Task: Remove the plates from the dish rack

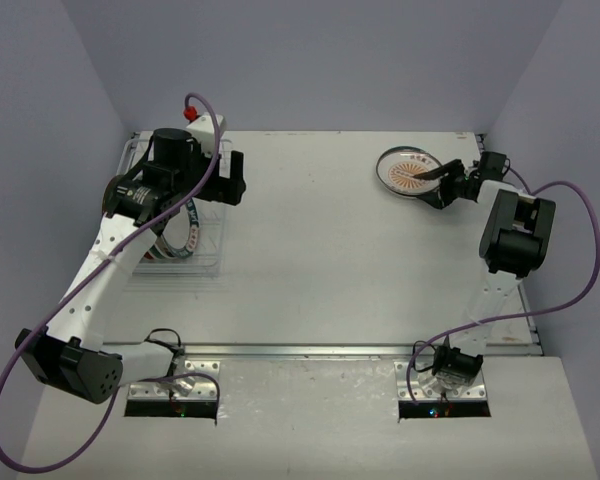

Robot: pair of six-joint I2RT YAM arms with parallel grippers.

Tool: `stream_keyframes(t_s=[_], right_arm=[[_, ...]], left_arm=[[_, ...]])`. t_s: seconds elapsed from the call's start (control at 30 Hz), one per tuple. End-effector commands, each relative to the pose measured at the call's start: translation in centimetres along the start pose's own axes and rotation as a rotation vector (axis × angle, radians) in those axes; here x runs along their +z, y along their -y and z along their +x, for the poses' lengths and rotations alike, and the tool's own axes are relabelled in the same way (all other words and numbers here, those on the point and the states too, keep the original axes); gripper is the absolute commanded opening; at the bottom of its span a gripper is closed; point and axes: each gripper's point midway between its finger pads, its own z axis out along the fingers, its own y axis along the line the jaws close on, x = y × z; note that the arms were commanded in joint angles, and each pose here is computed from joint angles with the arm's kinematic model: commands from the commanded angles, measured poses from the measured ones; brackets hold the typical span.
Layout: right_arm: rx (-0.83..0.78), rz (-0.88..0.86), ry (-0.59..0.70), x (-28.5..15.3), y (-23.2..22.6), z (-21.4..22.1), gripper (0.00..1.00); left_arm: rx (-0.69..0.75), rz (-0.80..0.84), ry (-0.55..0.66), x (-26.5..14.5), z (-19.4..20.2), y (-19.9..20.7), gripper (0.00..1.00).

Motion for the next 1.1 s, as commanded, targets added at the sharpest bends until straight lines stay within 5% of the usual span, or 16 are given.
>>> stream_keyframes(t_s=[0.0, 0.33, 0.53, 0.8, 1.07], right_arm=[[-0.072, -0.138, -0.032, -3.0, -5.9, 1.1, 0.64], [-0.159, -0.139, -0.153, -7.4, -7.3, 6.7, 0.80], [-0.261, -0.172, -0.168, -10.2, -7.4, 10.3, 0.80], [-0.722, -0.210, -0.014, -13.9, -10.2, 14.9, 0.80], [-0.898, -0.236, 0.010, -15.2, -10.1, 18.3, 0.79]], left_arm=[[-0.009, -0.055, 0.075, -0.9, -1.9, -1.1, 1.00], [-0.073, -0.516, 0.076, -3.0, -2.5, -10.6, 1.00], [-0.071, -0.555, -0.029, -2.2, -0.3, -11.9, 1.00], [-0.141, -0.613, -0.195, -0.3, 3.4, -14.5, 0.71], [-0.174, -0.646, -0.312, 1.4, 6.6, -16.2, 0.65]])
